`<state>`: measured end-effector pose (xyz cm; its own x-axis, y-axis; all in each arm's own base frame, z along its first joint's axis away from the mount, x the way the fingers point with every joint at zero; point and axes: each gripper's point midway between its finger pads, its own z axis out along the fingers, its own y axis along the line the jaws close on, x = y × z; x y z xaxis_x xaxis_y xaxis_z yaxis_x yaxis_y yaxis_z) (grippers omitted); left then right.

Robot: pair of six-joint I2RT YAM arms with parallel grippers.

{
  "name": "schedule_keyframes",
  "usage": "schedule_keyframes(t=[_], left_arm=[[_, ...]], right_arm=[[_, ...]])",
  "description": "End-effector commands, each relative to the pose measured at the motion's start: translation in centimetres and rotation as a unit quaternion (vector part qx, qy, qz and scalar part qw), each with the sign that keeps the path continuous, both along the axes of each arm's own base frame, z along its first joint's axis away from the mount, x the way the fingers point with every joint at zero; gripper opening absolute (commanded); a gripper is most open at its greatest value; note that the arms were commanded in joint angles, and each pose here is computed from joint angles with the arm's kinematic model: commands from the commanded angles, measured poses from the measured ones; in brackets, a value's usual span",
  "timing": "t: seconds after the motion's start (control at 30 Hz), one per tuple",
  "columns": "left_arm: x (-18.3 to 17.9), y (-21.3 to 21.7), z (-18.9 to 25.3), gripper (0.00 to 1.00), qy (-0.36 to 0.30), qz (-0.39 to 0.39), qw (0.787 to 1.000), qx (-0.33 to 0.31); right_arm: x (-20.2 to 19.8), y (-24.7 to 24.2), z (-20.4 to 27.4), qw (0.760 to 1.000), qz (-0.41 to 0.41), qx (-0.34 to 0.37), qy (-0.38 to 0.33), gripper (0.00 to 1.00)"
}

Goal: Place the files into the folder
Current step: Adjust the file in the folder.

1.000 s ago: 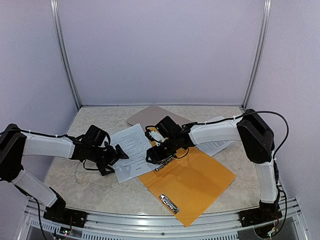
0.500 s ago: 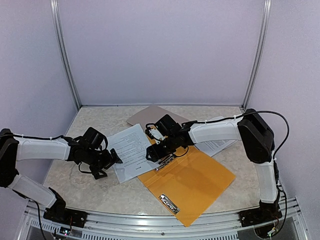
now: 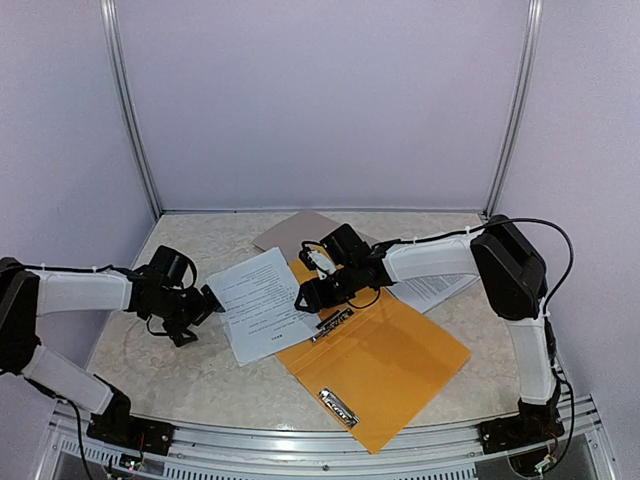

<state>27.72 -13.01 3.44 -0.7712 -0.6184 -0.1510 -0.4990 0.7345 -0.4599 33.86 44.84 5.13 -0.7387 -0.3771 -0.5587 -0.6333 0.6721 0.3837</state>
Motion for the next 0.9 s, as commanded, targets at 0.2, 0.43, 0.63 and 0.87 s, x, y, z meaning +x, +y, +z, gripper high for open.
schedule_keyframes(t=[0.2, 0.43, 0.63, 0.87], left_arm=[[1.5, -2.2, -3.0, 0.99, 0.01, -0.02, 1.0, -0.022], [1.4, -3.6, -4.1, 0.99, 0.017, -0.03, 0.999, -0.028], [1.2, -4.1, -4.8, 0.99, 0.025, -0.032, 0.999, -0.03], [1.1, -3.8, -4.7, 0.99, 0.024, -0.031, 0.999, -0.023]], right_arm=[[-0.9, 0.3, -2.5, 0.995, -0.016, 0.057, 0.077, 0.56], [-1.0, 0.6, -2.5, 0.991, -0.019, 0.089, 0.102, 0.51], [-1.0, 0.6, -2.2, 0.985, -0.023, 0.121, 0.121, 0.47], [-0.8, 0.2, -1.5, 0.982, -0.032, 0.136, 0.124, 0.42]])
